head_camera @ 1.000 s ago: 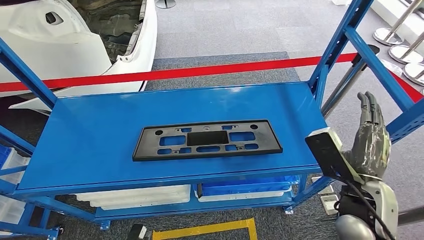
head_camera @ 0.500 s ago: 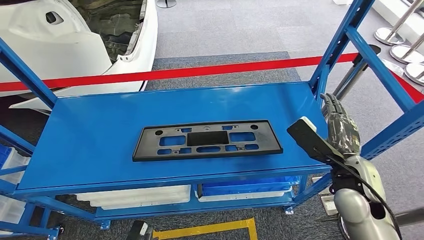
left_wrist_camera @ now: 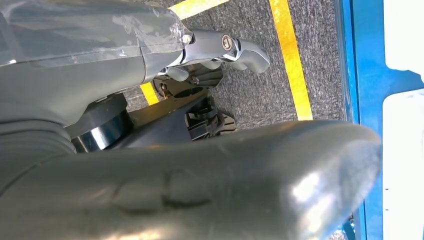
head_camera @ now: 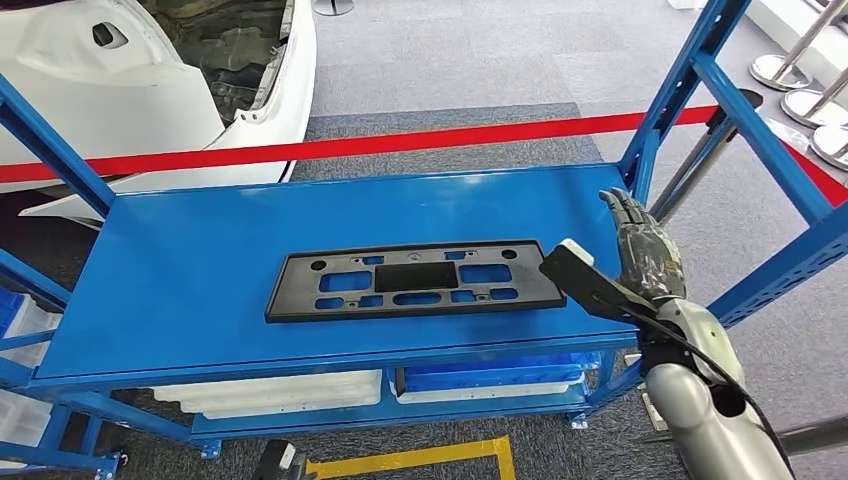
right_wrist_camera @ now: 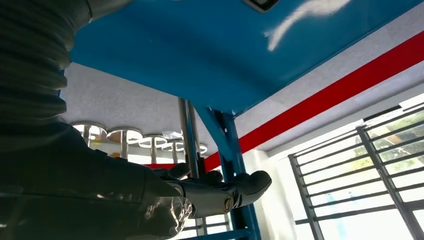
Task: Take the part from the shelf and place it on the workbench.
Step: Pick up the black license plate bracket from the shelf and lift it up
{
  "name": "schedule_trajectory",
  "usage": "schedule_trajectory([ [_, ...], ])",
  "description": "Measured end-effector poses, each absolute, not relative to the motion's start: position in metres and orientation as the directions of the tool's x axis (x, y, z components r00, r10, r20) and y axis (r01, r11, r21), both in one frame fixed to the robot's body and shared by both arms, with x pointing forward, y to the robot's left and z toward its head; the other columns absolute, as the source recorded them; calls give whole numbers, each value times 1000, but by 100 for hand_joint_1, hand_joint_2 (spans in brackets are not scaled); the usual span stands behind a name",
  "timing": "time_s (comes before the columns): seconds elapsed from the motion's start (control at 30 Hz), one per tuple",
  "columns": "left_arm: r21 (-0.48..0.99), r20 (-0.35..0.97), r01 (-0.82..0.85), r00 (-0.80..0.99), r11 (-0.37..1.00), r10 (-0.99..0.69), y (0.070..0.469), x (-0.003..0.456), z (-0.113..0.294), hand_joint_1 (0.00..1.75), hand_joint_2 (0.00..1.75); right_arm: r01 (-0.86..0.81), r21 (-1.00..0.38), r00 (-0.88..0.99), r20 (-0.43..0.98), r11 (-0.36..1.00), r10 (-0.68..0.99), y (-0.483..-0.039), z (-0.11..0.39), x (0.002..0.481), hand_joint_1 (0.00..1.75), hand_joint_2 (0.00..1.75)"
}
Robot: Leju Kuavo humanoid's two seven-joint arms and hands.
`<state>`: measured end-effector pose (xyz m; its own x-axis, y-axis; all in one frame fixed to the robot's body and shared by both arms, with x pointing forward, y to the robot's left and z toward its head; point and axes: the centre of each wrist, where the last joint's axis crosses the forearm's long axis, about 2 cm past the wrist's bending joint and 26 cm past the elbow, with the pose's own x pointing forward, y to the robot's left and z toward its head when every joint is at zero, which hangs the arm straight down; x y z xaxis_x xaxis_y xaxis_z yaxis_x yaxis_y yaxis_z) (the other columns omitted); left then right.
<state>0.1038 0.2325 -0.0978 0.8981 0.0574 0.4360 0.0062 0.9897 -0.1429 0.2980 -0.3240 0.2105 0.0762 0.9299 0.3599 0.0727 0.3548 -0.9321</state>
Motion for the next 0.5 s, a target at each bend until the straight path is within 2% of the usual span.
schedule_trajectory([
  [0.2, -142, 434, 6, 899, 990, 57, 233, 101, -98, 0, 0, 53, -938, -5, 342, 342, 940, -297, 205, 291, 0, 175],
  [0.5, -141, 433, 7, 900, 990, 55, 233, 101, -98, 0, 0, 6, -937, -84, 348, 349, 934, -279, 196, 284, 0, 175],
])
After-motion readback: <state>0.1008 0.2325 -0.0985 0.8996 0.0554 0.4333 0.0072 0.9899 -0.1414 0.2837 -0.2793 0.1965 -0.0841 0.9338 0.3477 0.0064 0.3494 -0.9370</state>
